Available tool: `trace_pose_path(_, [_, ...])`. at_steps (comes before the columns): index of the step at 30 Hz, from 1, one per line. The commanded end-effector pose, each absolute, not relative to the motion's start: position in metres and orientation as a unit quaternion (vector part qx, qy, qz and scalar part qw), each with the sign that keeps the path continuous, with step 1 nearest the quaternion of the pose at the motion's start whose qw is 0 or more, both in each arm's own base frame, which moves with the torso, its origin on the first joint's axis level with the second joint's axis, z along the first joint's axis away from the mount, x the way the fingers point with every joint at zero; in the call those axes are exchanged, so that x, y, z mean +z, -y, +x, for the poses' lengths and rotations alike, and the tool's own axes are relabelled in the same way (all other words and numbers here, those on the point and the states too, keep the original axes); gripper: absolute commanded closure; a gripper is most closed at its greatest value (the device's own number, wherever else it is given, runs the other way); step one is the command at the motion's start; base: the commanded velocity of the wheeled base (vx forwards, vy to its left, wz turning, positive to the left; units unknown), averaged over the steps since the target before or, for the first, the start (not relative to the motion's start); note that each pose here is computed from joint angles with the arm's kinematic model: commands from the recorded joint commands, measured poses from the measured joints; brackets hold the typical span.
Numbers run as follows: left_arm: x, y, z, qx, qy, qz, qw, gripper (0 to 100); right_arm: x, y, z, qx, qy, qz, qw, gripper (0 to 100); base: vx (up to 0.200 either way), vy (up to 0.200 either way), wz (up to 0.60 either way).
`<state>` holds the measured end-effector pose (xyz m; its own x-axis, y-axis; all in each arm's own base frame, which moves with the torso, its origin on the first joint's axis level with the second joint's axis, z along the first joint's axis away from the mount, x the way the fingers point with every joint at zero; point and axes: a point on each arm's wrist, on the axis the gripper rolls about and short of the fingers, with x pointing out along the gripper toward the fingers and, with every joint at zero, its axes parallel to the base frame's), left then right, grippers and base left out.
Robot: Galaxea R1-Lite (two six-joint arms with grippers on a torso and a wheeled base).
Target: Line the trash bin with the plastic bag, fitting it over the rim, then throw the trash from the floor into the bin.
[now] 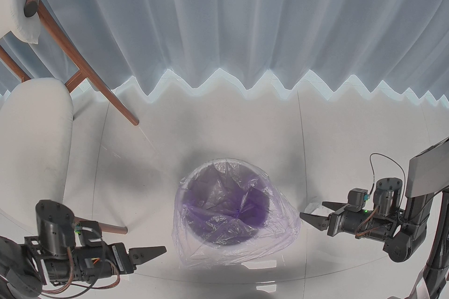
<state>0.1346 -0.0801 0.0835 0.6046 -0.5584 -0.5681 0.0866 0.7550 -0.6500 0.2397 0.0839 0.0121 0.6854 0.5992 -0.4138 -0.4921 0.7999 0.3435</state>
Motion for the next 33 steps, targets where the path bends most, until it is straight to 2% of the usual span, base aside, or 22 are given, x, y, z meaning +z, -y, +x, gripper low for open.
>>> trace_pose_path(1, [0.051,0.091,0.194,-0.13,-0.441,-0.3,0.836,0,0.054,-0.068,0.234,0.245,-0.185,0.137,0.942,0,0.0,0.0,0.0])
trace_pose_path(9, [0.009,0.108,0.228,-0.128,-0.429,-0.295,0.844,0,0.067,-0.071,0.225,0.241,-0.165,0.153,0.944,0,0.0,0.0,0.0])
trace_pose_path(17, [-0.01,0.13,0.234,-0.194,-0.363,-0.307,0.858,0,0.07,-0.067,0.214,0.238,-0.171,0.165,0.942,0,0.0,0.0,0.0])
trace_pose_path(20, [-0.02,0.13,0.225,-0.194,-0.377,-0.298,0.855,0,0.075,-0.068,0.215,0.239,-0.162,0.179,0.941,0,0.0,0.0,0.0])
trace_pose_path(27, [-0.007,0.12,0.206,-0.194,-0.388,-0.295,0.851,0,0.075,-0.067,0.214,0.237,-0.166,0.186,0.939,0,0.0,0.0,0.0])
trace_pose_path(33, [-0.02,0.123,0.211,-0.183,-0.399,-0.289,0.851,0,0.076,-0.068,0.216,0.239,-0.162,0.186,0.939,0,0.0,0.0,0.0])
